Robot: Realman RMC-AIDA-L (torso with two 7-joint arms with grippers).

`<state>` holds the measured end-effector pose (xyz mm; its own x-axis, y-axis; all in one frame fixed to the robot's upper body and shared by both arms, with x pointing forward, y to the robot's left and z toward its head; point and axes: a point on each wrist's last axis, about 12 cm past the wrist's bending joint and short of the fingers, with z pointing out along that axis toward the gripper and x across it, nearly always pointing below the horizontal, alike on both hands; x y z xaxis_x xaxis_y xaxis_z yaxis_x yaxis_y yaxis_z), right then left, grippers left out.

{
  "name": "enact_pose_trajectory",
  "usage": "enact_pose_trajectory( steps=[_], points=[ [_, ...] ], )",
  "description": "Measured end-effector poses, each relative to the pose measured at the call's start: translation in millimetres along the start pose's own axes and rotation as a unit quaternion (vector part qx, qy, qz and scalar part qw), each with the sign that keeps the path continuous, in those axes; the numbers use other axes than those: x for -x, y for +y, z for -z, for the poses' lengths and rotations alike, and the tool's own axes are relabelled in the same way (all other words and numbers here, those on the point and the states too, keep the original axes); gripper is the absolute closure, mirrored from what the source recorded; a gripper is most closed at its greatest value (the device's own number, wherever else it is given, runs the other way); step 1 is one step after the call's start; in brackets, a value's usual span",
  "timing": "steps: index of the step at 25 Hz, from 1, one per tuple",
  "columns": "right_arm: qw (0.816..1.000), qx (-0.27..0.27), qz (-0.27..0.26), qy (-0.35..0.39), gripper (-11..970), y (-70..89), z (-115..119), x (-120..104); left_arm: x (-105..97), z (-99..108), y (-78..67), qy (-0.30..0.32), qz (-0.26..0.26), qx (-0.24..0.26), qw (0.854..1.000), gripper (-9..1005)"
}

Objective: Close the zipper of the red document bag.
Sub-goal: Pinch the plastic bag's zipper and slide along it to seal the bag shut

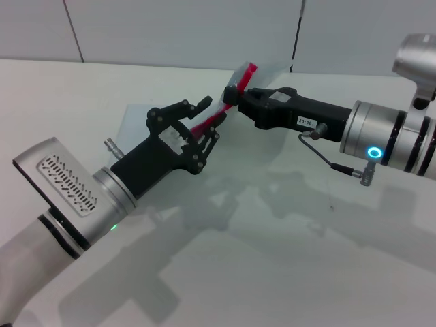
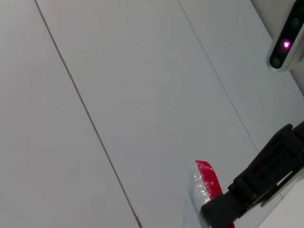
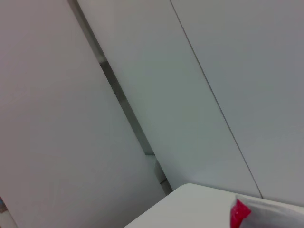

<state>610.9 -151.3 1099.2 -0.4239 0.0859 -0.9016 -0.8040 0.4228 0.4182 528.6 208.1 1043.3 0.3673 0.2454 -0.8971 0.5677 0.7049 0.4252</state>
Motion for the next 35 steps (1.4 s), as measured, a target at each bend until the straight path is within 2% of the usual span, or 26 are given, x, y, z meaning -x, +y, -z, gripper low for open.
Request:
enact_pose_trajectory(
  steps=[22,35],
  points=[
    [1.000,0.001,0.000,0.000,946,0.3,-0.2,-0.3,-0.2,2.2,-2.4,0.003,0.003,0.017,1.000,857],
    [1.000,0.002,0.001,0.004,946,0.6,-0.2,-1.1,-1.3,3.1,1.7,0.007,0.011,0.037,0.999,895]
  ],
)
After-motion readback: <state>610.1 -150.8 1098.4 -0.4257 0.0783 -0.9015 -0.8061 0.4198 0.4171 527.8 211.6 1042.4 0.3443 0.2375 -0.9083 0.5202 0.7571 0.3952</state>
